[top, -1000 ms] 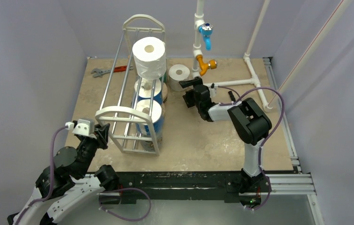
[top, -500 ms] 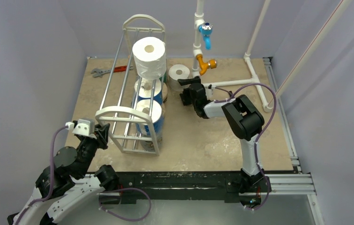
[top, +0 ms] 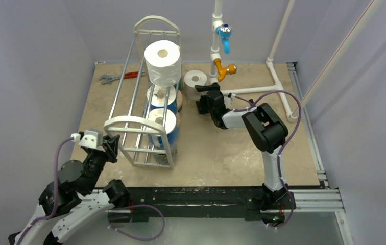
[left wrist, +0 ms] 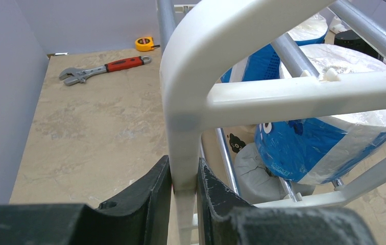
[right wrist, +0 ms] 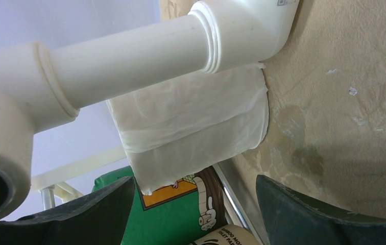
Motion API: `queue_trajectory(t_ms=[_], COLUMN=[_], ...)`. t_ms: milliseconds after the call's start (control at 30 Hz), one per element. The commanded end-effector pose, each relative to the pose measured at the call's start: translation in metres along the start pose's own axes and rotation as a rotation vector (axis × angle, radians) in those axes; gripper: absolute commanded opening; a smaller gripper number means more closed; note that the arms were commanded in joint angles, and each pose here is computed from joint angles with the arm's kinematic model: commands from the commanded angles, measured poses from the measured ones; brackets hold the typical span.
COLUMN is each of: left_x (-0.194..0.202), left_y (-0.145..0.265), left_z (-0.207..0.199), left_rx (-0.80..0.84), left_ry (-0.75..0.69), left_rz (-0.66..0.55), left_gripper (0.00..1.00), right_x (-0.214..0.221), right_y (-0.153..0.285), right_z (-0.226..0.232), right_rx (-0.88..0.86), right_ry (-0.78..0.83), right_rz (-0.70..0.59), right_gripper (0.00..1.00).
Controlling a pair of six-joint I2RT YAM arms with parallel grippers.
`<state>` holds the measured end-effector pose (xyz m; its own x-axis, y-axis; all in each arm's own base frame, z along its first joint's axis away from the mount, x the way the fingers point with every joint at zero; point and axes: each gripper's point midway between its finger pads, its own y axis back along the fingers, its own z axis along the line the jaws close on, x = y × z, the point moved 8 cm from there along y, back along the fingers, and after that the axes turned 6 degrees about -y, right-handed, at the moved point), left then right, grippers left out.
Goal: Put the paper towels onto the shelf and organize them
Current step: Move the paper towel to the center of the board.
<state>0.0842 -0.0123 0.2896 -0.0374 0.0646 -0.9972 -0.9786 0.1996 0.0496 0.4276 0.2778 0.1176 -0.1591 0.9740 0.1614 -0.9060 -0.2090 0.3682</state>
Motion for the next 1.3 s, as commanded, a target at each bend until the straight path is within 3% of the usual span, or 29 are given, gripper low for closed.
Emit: queue_trajectory(t_ms=[0, 400, 900, 1267], left_x=[-0.007, -0.007, -0.004, -0.004], left_y=[0.002, 0.004, 0.005, 0.002], left_z=[0.003, 0.004, 0.004, 0.0], left_rx=[-0.01, -0.011, -0.007, 0.011], left_ry=[0.033, 0.049, 0.059, 0.061], left_rz=[-0.049, -0.057, -0.06, -0.06], left_gripper=[0.0, 0.0, 0.0, 0.0], right_x=[-0.009, -0.012, -0.037, -0.07], right_y=[-0.008, -0.006, 0.035, 0.108], right_z=[0.019, -0.004, -0.058, -0.104], right_rx=[-0.05, 0.019, 0.18, 0.254], right_ry=[-0.062, -0.013, 0.12, 0.257], right_rz=[-0.057, -0.041, -0.047, -0.029], right_gripper=[0.89, 0.75, 0.74, 0.75])
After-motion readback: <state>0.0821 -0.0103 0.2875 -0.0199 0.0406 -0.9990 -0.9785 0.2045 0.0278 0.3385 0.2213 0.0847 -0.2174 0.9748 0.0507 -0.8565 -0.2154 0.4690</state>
